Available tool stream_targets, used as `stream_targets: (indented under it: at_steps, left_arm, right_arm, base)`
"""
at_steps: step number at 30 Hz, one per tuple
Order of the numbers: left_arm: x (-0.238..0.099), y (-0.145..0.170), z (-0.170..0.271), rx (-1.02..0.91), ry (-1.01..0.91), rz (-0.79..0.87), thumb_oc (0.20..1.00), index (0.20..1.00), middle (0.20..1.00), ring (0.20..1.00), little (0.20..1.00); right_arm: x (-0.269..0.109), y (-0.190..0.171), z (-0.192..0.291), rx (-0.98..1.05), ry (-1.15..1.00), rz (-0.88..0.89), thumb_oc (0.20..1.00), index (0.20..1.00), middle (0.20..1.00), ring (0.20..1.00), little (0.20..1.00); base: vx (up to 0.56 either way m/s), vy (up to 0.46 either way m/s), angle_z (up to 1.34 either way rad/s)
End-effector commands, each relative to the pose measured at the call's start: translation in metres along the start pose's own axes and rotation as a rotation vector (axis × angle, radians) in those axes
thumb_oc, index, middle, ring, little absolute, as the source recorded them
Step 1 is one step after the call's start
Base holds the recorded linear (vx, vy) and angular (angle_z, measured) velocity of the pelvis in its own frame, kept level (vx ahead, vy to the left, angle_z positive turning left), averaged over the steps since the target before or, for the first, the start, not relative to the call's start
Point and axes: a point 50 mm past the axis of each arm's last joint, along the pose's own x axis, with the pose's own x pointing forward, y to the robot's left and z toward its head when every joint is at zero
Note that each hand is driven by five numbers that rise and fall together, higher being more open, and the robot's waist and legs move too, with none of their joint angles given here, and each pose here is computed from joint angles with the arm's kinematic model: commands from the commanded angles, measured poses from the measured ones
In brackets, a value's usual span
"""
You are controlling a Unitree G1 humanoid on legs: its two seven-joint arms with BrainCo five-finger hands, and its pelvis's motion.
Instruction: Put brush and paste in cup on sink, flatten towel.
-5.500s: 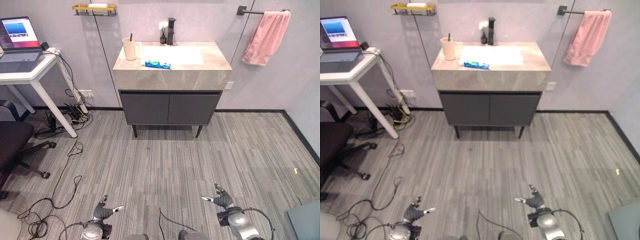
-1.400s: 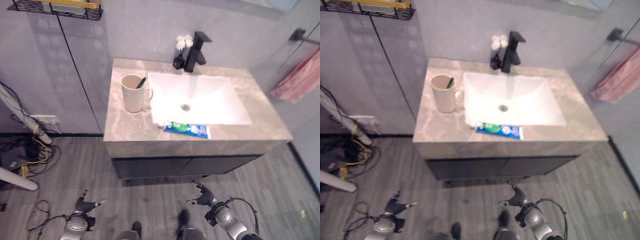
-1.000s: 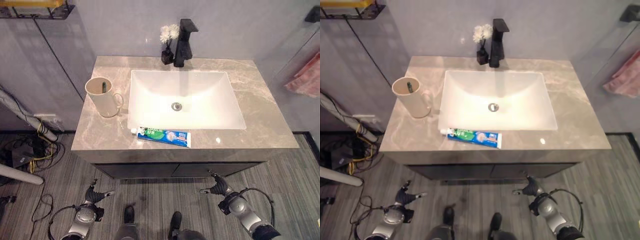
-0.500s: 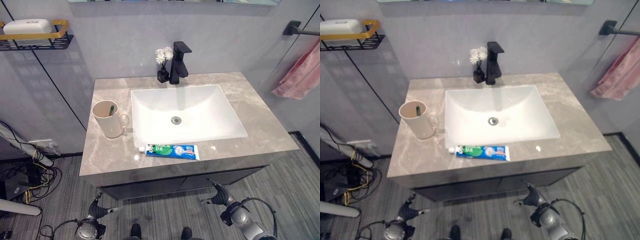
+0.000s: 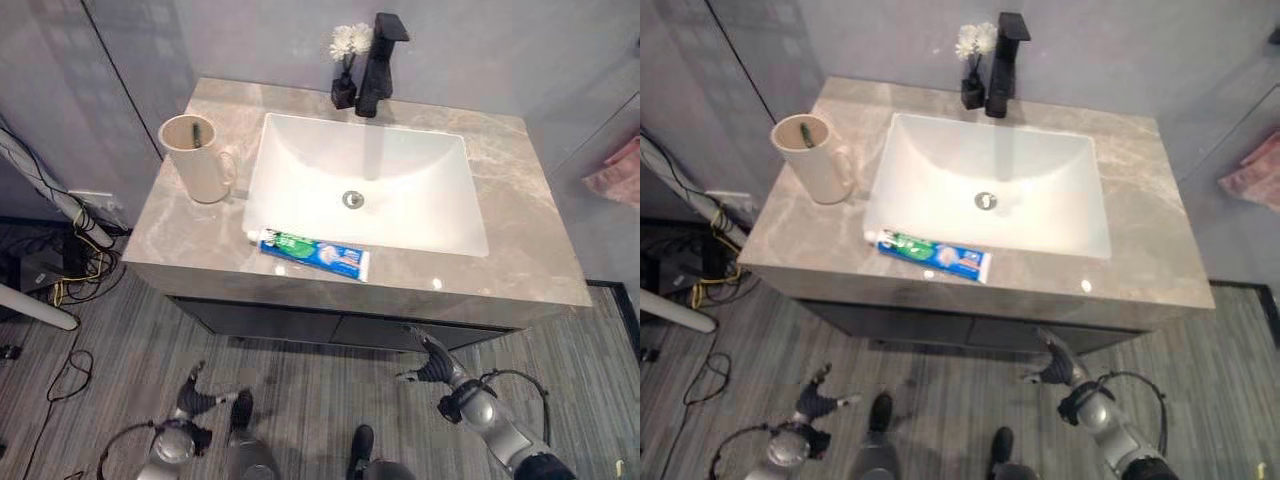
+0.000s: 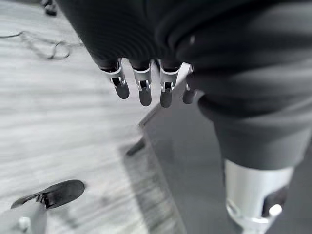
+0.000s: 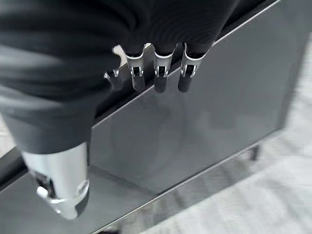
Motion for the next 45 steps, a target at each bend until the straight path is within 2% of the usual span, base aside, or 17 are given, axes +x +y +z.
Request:
stream_targets:
  at_steps: [1, 9, 14, 16, 18, 19, 20, 22, 25, 26, 33, 34, 35, 37, 38, 40, 45]
  left_arm:
    - [0.011, 0.024, 0.023, -0.010, -0.108, 0.065, 1.000, 1.000, 1.000, 1.000, 1.000]
    - [0.003, 0.037, 0.004, 0.021, -0.054, 0.100, 1.000, 1.000, 1.000, 1.000, 1.000]
    - [-0.004, 0.048, 0.005, 0.150, -0.109, 0.087, 1.000, 1.000, 1.000, 1.000, 1.000]
    - [-0.012, 0.053, 0.007, 0.226, -0.141, 0.017, 1.000, 1.000, 1.000, 1.000, 1.000]
    - [-0.012, 0.054, 0.007, 0.226, -0.140, 0.017, 1.000, 1.000, 1.000, 1.000, 1.000]
    - [-0.020, 0.060, 0.014, 0.345, -0.180, -0.097, 1.000, 1.000, 1.000, 1.000, 1.000]
    - [-0.023, 0.065, 0.019, 0.389, -0.198, -0.137, 1.000, 1.000, 1.000, 1.000, 1.000]
    - [-0.036, 0.077, 0.037, 0.422, -0.278, -0.204, 1.000, 1.000, 1.000, 1.000, 1.000]
    - [-0.048, 0.076, 0.075, 0.420, -0.435, -0.310, 1.000, 1.000, 1.000, 1.000, 1.000]
    - [-0.057, 0.070, 0.099, 0.406, -0.534, -0.378, 1.000, 1.000, 1.000, 1.000, 1.000]
    - [-0.068, 0.058, 0.156, 0.381, -0.774, -0.470, 1.000, 1.000, 1.000, 1.000, 1.000]
    - [-0.069, 0.057, 0.167, 0.376, -0.819, -0.467, 1.000, 1.000, 1.000, 1.000, 1.000]
    - [-0.077, 0.055, 0.192, 0.392, -0.943, -0.457, 1.000, 1.000, 1.000, 1.000, 1.000]
    - [-0.080, 0.057, 0.204, 0.393, -0.997, -0.430, 1.000, 1.000, 1.000, 1.000, 1.000]
    - [-0.091, 0.067, 0.229, 0.446, -1.132, -0.331, 1.000, 1.000, 1.000, 1.000, 1.000]
    - [-0.100, 0.079, 0.250, 0.476, -1.246, -0.188, 1.000, 1.000, 1.000, 1.000, 1.000]
    - [-0.109, 0.103, 0.265, 0.516, -1.314, -0.004, 1.000, 1.000, 1.000, 1.000, 1.000]
  right_arm:
    - [0.011, -0.004, 0.023, -0.013, -0.100, -0.034, 1.000, 1.000, 1.000, 1.000, 1.000]
    - [0.007, 0.008, 0.028, 0.000, -0.118, -0.003, 1.000, 1.000, 1.000, 1.000, 1.000]
    - [0.008, 0.010, 0.030, -0.001, -0.135, 0.004, 1.000, 1.000, 1.000, 1.000, 1.000]
    - [0.009, 0.011, 0.023, 0.014, -0.095, 0.013, 1.000, 1.000, 1.000, 1.000, 1.000]
    - [0.009, 0.011, 0.023, 0.016, -0.095, 0.014, 1.000, 1.000, 1.000, 1.000, 1.000]
    - [0.010, 0.019, 0.006, 0.016, 0.011, 0.090, 1.000, 1.000, 1.000, 1.000, 1.000]
    - [0.010, 0.018, 0.003, 0.017, 0.031, 0.093, 1.000, 1.000, 1.000, 1.000, 1.000]
    - [0.007, 0.019, -0.016, 0.054, 0.121, 0.097, 1.000, 1.000, 1.000, 1.000, 1.000]
    - [0.004, 0.022, -0.030, 0.077, 0.199, 0.114, 1.000, 1.000, 1.000, 1.000, 1.000]
    - [0.000, 0.034, -0.046, 0.110, 0.307, 0.135, 1.000, 1.000, 1.000, 1.000, 1.000]
    - [-0.007, 0.064, -0.059, 0.178, 0.440, 0.234, 1.000, 1.000, 1.000, 1.000, 1.000]
    - [-0.010, 0.067, -0.061, 0.183, 0.453, 0.242, 1.000, 1.000, 1.000, 1.000, 1.000]
    - [-0.016, 0.074, -0.067, 0.186, 0.496, 0.264, 1.000, 1.000, 1.000, 1.000, 1.000]
    - [-0.018, 0.076, -0.068, 0.191, 0.505, 0.267, 1.000, 1.000, 1.000, 1.000, 1.000]
    - [-0.020, 0.081, -0.069, 0.203, 0.517, 0.279, 1.000, 1.000, 1.000, 1.000, 1.000]
    - [-0.022, 0.085, -0.068, 0.257, 0.525, 0.274, 1.000, 1.000, 1.000, 1.000, 1.000]
    - [-0.026, 0.086, -0.069, 0.267, 0.515, 0.272, 1.000, 1.000, 1.000, 1.000, 1.000]
  base:
    - [0.06, 0.075, 0.25]
    - [0.07, 0.096, -0.22]
    - [0.02, 0.062, -0.15]
    - [-0.01, 0.023, -0.07]
    - [0.00, 0.000, 0.00]
    - [0.00, 0.000, 0.00]
    - [0.00, 0.000, 0.00]
    - [-0.01, -0.010, 0.02]
    - [0.00, -0.034, 0.19]
    - [0.03, -0.034, 0.33]
    - [0.00, -0.015, 0.03]
    - [0.01, -0.012, -0.24]
    - [0.01, -0.009, -0.20]
    - [0.01, -0.002, -0.08]
    - [0.04, -0.016, -0.01]
    - [0.03, -0.020, -0.01]
    - [0.00, 0.000, 0.00]
